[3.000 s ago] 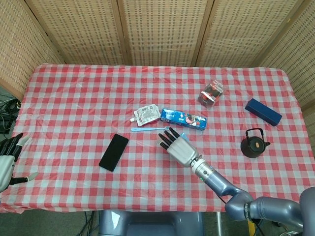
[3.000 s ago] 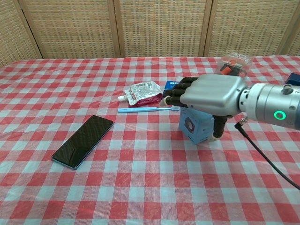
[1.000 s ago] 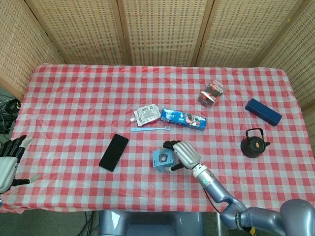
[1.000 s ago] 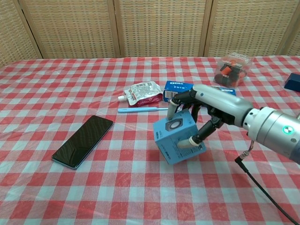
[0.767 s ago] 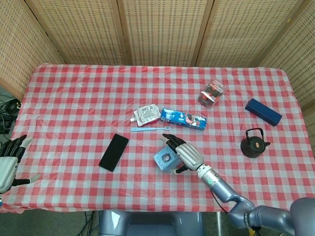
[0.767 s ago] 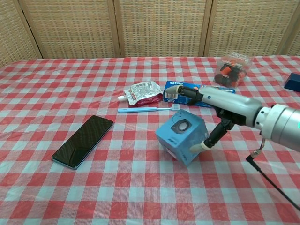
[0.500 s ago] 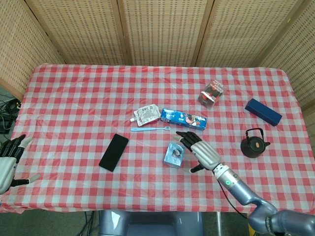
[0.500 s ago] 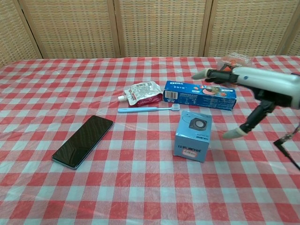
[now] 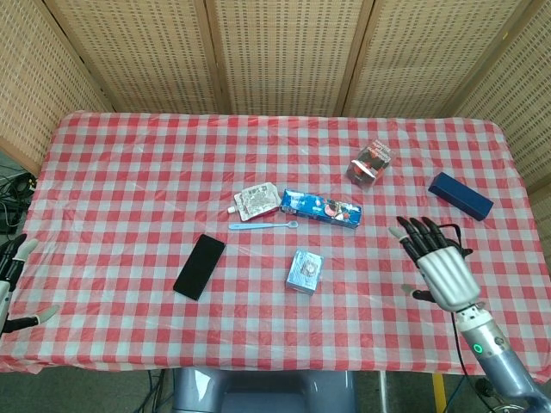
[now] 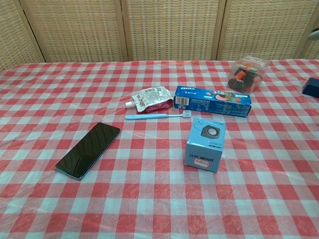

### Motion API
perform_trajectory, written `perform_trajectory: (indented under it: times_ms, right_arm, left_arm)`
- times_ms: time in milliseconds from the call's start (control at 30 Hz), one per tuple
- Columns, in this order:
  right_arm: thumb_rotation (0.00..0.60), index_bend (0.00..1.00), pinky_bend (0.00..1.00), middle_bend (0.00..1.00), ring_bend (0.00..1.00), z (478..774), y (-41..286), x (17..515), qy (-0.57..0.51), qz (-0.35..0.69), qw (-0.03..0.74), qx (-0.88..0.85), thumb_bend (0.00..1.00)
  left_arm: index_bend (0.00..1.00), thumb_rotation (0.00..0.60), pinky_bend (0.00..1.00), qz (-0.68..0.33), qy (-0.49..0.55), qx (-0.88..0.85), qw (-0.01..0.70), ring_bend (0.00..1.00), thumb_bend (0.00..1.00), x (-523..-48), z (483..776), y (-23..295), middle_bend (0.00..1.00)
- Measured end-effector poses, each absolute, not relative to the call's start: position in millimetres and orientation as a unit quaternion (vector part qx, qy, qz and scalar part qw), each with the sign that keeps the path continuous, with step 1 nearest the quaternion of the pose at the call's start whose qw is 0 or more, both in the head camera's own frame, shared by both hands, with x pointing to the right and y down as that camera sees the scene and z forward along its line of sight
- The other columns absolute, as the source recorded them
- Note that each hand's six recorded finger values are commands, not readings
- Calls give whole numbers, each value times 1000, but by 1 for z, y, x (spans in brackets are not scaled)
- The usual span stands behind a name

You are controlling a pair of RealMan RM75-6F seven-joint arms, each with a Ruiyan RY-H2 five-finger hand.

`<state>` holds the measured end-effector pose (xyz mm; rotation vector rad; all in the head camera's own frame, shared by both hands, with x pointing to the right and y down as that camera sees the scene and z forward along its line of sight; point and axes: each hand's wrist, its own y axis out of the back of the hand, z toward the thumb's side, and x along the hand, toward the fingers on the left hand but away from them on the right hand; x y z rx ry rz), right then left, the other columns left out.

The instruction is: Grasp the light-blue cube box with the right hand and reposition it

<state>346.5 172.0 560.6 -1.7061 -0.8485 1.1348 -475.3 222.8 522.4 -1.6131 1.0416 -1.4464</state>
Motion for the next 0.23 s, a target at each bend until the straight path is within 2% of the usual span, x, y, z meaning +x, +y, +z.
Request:
perform_trajectory:
  times_ms: [233]
  right_arm:
    - [600,0,0,0,0,541,196,382,-391,496,462,-623,0]
  left_arm:
    - [0,600,0,-547,412,-632,364,0,0,-477,514,229,0]
